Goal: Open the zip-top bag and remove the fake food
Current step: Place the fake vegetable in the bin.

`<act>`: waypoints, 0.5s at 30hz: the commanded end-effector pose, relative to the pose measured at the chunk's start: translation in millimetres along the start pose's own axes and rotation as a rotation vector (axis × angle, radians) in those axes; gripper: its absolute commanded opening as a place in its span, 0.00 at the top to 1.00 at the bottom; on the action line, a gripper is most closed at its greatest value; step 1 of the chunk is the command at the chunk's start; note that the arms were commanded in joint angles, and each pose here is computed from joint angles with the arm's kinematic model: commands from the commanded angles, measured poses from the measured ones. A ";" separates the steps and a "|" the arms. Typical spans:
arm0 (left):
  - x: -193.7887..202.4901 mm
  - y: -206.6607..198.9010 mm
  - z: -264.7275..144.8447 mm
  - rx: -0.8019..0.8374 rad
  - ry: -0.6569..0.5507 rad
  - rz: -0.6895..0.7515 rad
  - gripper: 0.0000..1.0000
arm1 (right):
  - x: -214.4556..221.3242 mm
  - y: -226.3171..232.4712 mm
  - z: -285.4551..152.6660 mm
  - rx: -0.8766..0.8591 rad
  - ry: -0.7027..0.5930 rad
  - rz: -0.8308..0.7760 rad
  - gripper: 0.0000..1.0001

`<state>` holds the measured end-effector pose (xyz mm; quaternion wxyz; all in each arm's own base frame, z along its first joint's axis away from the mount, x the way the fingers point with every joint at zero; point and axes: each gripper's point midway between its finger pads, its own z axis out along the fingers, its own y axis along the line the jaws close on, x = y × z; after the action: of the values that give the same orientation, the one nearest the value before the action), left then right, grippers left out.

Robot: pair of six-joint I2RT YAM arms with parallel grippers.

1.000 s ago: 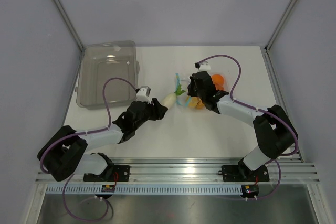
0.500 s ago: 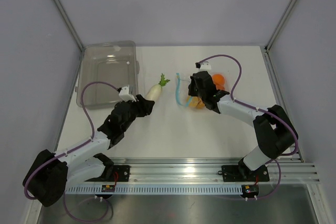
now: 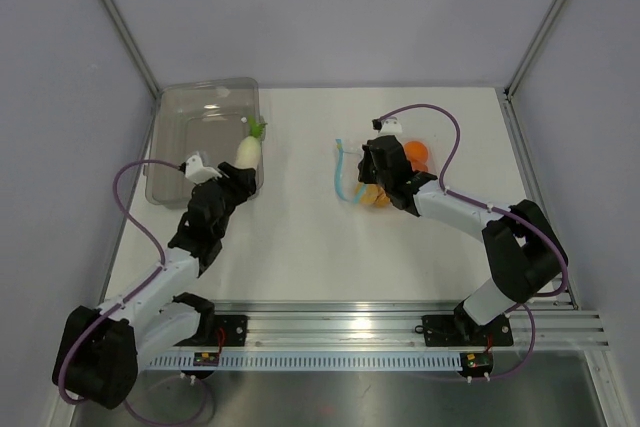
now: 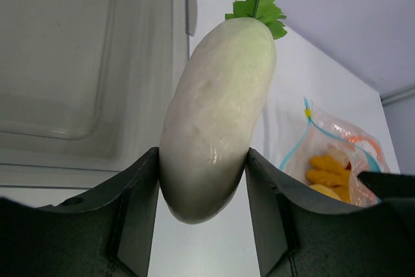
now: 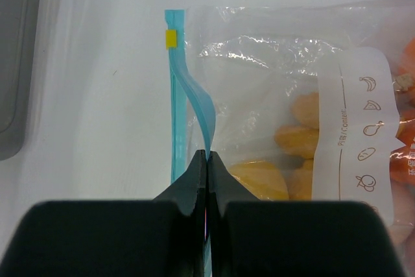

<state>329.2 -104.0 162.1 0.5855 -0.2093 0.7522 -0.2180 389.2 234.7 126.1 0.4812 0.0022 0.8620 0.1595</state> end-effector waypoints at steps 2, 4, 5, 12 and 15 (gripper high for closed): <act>-49.5 0.0 6.2 -0.021 -0.127 -0.082 0.60 | -19.1 6.3 -6.0 -0.025 -0.046 0.028 1.00; -57.2 10.6 10.4 -0.051 -0.139 -0.097 0.60 | -19.6 5.7 -6.2 -0.025 -0.048 0.029 1.00; -61.5 11.6 15.2 -0.060 -0.140 -0.101 0.61 | -17.7 6.1 -6.3 -0.027 -0.043 0.028 1.00; -96.7 28.7 42.8 -0.167 -0.157 -0.088 0.60 | -11.0 7.6 -4.0 -0.040 -0.024 0.028 1.00; -104.6 40.1 52.0 -0.217 -0.160 -0.068 0.60 | -9.8 7.8 -3.9 -0.044 -0.017 0.027 1.00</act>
<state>387.8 -27.3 189.7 0.5923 -0.3132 0.7265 -0.1524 387.2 238.5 125.7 0.4760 -0.0020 0.8629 0.1699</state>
